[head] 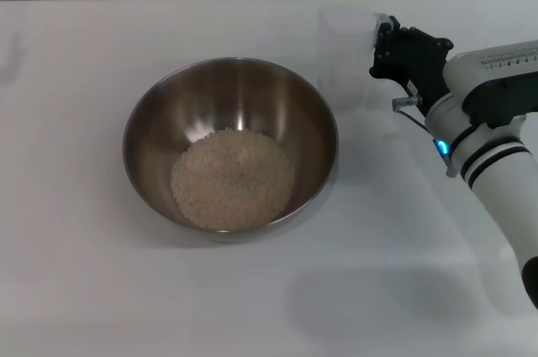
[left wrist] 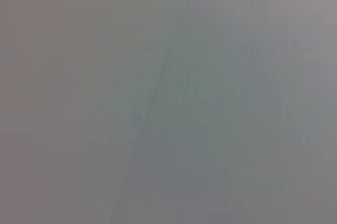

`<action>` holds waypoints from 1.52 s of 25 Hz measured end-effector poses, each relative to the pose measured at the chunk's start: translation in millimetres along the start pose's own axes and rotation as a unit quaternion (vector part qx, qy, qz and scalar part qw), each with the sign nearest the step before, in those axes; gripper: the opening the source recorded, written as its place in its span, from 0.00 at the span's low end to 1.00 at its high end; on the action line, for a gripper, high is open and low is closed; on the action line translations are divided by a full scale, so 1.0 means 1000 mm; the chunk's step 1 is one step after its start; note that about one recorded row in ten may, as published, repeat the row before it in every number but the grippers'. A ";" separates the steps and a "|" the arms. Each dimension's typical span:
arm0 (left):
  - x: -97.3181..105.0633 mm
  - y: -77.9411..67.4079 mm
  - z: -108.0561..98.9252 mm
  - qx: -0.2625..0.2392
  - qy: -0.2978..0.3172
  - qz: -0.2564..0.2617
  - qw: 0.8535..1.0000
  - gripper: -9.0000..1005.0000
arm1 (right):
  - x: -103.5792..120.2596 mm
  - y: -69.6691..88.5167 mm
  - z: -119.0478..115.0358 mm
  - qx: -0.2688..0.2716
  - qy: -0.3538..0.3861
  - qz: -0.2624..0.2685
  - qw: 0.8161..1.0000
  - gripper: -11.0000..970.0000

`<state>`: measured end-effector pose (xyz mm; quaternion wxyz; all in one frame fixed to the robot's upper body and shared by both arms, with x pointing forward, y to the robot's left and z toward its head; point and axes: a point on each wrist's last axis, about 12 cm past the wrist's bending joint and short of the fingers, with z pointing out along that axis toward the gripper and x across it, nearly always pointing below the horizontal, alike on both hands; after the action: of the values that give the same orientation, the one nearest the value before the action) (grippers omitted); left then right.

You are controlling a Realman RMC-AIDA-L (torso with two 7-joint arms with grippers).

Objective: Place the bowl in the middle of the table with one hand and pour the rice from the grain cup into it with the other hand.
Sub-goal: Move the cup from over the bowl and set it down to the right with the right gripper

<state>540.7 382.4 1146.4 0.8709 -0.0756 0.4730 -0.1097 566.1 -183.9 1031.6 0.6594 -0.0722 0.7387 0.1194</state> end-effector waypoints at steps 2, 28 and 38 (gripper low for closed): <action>-0.001 0.000 -0.001 0.000 -0.001 0.000 1.000 0.81 | 0.002 -0.001 0.000 -0.002 0.006 -0.007 1.000 0.05; -0.006 0.000 -0.010 0.003 -0.016 -0.004 1.000 0.81 | 0.015 0.000 -0.004 -0.031 0.042 -0.057 0.997 0.11; -0.008 0.001 -0.016 0.004 -0.018 -0.006 1.000 0.81 | 0.021 -0.008 -0.013 -0.019 0.047 -0.057 0.997 0.27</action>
<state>523.5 385.3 1143.8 0.8788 -0.0765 0.4566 -0.1157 553.3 -193.9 1011.2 0.6280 -0.1320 0.7614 0.0920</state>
